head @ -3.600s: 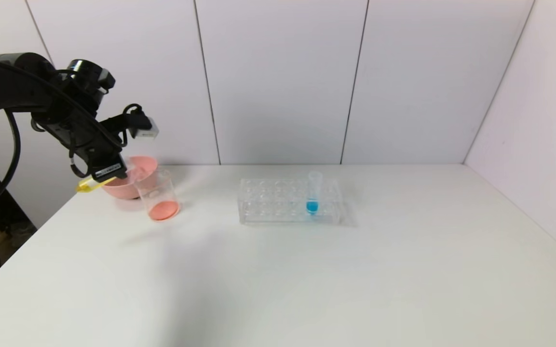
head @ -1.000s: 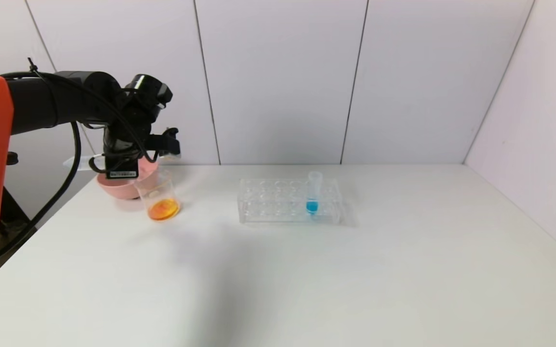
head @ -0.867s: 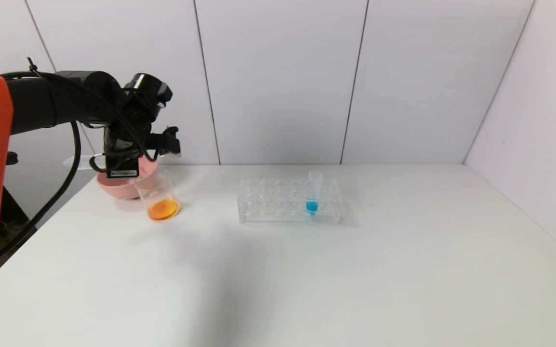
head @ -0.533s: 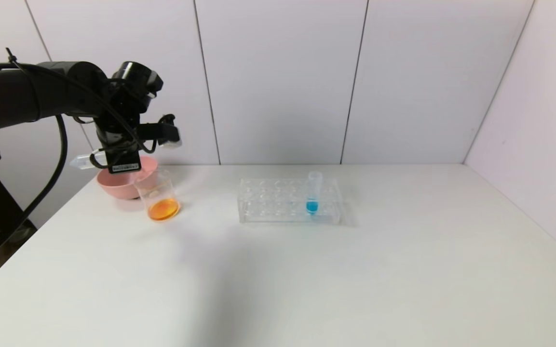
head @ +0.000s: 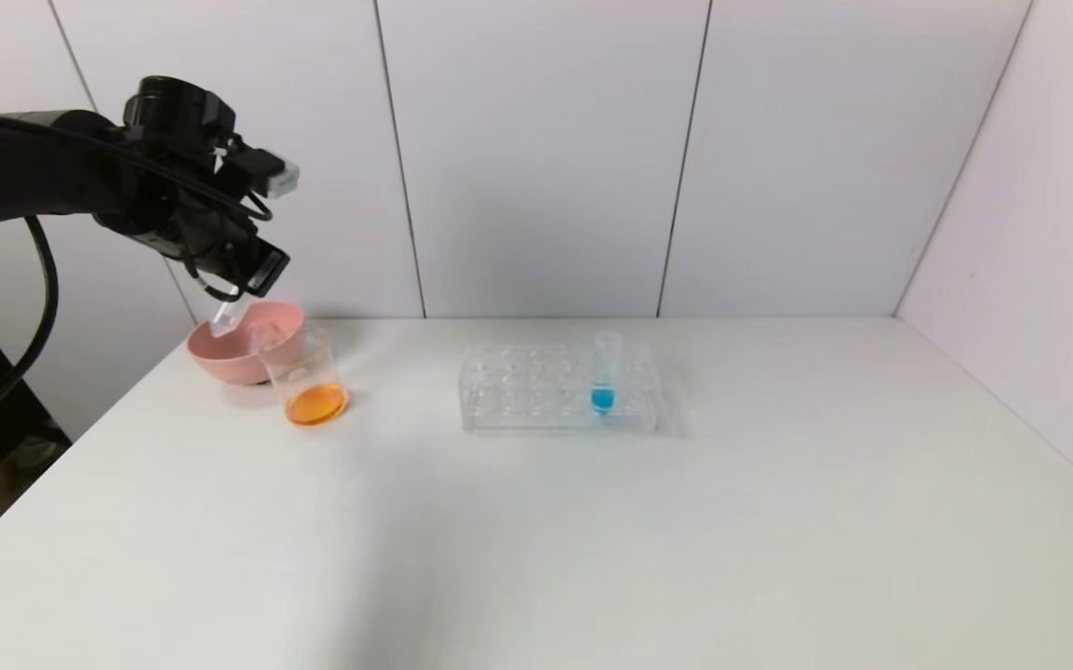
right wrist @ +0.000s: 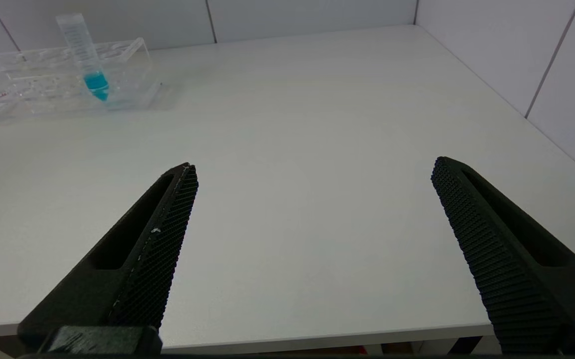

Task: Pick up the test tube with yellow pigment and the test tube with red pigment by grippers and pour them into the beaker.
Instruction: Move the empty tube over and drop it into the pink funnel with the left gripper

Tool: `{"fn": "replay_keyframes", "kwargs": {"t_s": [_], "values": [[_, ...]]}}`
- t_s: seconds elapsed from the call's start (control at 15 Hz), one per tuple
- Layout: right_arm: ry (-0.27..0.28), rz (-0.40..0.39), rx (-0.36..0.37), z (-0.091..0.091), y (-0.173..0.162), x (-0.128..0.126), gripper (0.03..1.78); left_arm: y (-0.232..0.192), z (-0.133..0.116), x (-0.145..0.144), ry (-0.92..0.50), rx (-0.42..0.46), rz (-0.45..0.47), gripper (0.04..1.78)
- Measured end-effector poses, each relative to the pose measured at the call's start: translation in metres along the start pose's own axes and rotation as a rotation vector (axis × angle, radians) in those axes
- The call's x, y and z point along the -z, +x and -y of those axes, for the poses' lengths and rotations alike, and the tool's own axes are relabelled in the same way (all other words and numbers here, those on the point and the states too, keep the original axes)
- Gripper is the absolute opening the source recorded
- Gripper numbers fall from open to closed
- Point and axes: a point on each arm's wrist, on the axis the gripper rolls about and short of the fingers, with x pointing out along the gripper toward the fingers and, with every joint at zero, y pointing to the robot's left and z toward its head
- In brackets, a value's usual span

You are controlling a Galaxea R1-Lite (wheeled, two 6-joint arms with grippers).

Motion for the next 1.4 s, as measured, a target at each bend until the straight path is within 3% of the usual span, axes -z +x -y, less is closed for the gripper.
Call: {"fn": "replay_keyframes", "kwargs": {"t_s": [0.2,0.47,0.73,0.87,1.07,1.4], "values": [[0.000,0.000,0.000,0.000,0.000,0.000,1.71,0.001,-0.003,0.004,-0.246,-0.067,0.123,0.43],[0.000,0.000,0.000,0.000,0.000,0.000,1.71,0.003,0.006,0.037,-0.368,-0.154,0.226,0.43],[0.000,0.000,0.000,0.000,0.000,0.000,1.71,0.002,0.003,0.061,-0.623,-0.297,0.452,0.43],[0.000,0.000,0.000,0.000,0.000,0.000,1.71,0.006,-0.003,0.065,-0.706,-0.325,0.540,0.43],[0.000,0.000,0.000,0.000,0.000,0.000,1.71,0.031,-0.006,0.073,-0.724,-0.347,0.547,0.43],[0.000,0.000,0.000,0.000,0.000,0.000,1.71,0.082,-0.012,0.062,-0.730,-0.391,0.532,0.43]]}}
